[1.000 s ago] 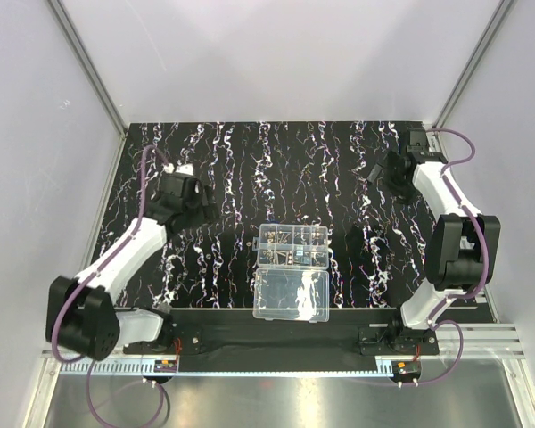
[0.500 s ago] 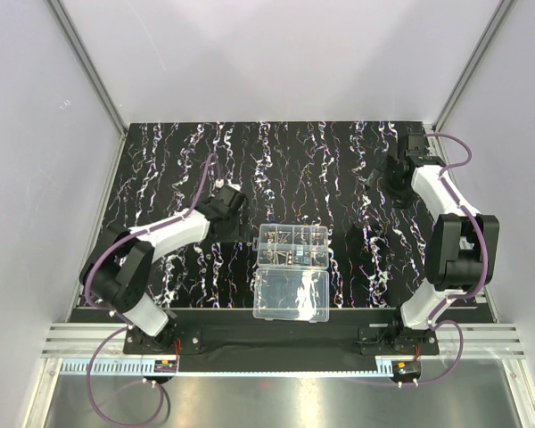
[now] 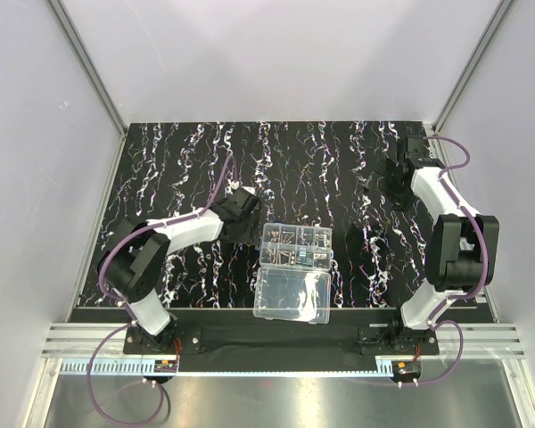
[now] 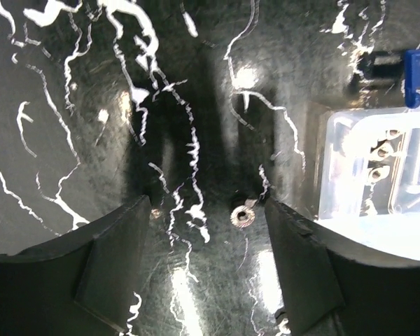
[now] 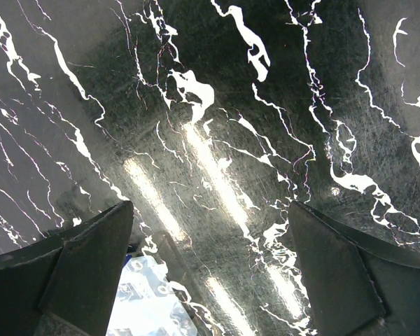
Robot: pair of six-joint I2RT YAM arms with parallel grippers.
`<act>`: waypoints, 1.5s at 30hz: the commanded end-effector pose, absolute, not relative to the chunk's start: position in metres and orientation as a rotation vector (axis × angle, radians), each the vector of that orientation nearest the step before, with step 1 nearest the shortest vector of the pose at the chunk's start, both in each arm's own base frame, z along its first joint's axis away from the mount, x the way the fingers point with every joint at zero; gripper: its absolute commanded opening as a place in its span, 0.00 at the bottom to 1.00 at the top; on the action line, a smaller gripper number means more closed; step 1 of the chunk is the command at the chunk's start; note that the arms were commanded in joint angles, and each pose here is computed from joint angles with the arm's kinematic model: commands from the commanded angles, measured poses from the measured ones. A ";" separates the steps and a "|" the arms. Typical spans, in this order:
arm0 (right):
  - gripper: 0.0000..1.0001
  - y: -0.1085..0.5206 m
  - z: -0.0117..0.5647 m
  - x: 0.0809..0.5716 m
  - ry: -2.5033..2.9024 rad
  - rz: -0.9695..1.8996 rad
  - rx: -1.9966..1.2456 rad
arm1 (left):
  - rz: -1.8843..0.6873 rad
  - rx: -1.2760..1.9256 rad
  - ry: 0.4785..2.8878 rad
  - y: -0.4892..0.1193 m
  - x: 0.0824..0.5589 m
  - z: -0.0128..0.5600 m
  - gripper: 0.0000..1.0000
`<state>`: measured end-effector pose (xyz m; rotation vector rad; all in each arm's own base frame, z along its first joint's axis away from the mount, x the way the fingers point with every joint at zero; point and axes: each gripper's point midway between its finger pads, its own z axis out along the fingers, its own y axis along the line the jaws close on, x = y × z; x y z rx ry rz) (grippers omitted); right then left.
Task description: Sort the screws and nuts into containers
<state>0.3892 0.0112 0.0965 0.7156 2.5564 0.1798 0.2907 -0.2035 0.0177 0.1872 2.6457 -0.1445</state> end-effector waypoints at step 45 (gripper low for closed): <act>1.00 0.012 0.116 0.386 2.503 0.210 0.729 | 0.026 0.127 2.475 -0.197 0.303 0.076 0.11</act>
